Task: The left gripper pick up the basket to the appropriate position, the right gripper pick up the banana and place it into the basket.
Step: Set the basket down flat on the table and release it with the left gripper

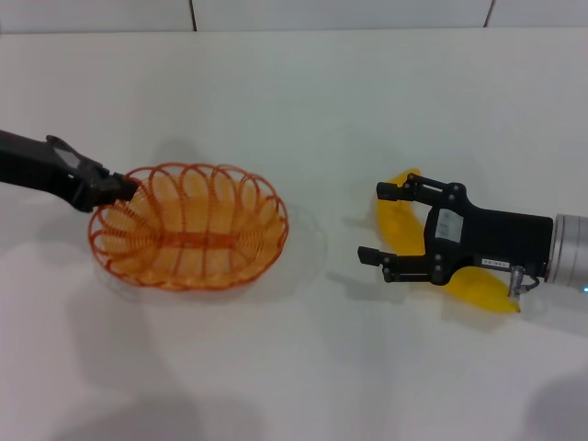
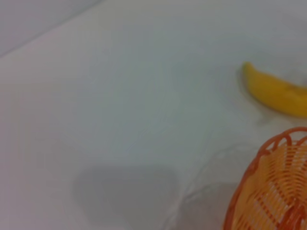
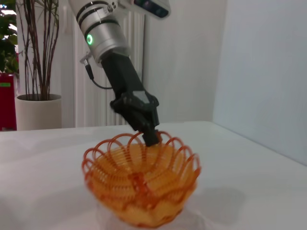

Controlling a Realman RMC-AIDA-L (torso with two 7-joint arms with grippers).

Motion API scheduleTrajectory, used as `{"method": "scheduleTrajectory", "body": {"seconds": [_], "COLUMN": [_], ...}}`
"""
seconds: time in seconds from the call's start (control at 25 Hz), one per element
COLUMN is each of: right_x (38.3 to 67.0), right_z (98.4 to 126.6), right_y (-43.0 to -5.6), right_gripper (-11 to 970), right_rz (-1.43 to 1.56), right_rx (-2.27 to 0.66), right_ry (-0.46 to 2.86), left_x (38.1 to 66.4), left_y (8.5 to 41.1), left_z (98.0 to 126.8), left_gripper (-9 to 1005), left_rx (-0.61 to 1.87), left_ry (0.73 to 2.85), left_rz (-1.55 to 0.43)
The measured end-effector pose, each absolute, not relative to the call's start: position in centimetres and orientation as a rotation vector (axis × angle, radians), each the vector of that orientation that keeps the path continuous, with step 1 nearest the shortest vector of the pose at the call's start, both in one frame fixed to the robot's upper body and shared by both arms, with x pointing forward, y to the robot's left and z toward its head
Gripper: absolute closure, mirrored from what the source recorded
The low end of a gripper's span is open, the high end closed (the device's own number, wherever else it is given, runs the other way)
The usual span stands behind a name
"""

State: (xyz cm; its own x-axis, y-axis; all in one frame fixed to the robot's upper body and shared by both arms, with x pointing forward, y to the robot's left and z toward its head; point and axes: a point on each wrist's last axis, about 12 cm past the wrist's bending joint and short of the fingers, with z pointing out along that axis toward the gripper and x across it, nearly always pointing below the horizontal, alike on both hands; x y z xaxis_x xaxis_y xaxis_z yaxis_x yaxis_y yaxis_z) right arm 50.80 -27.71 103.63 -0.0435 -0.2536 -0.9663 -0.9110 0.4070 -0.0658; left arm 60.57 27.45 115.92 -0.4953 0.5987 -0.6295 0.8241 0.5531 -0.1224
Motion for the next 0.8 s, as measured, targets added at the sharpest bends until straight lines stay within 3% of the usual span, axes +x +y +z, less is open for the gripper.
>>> {"method": "scheduleTrajectory", "body": {"seconds": [0.2,0.8], "right_x": [51.1,51.8], "right_z": [103.8,104.2], "right_y": [-27.4,-26.4], "right_gripper": [67,67], "right_rz": [0.747,0.773], "right_rx": [-1.074,-1.086], "right_ry": [1.548,1.522], "left_x": [61.8,64.0], "left_y": [26.5,23.1], "left_z": [115.1,113.5], "left_gripper": [951,939], "left_rx": [1.081,1.208], "left_ry": [2.285,2.3], "left_rz": [-0.539,-0.44]}}
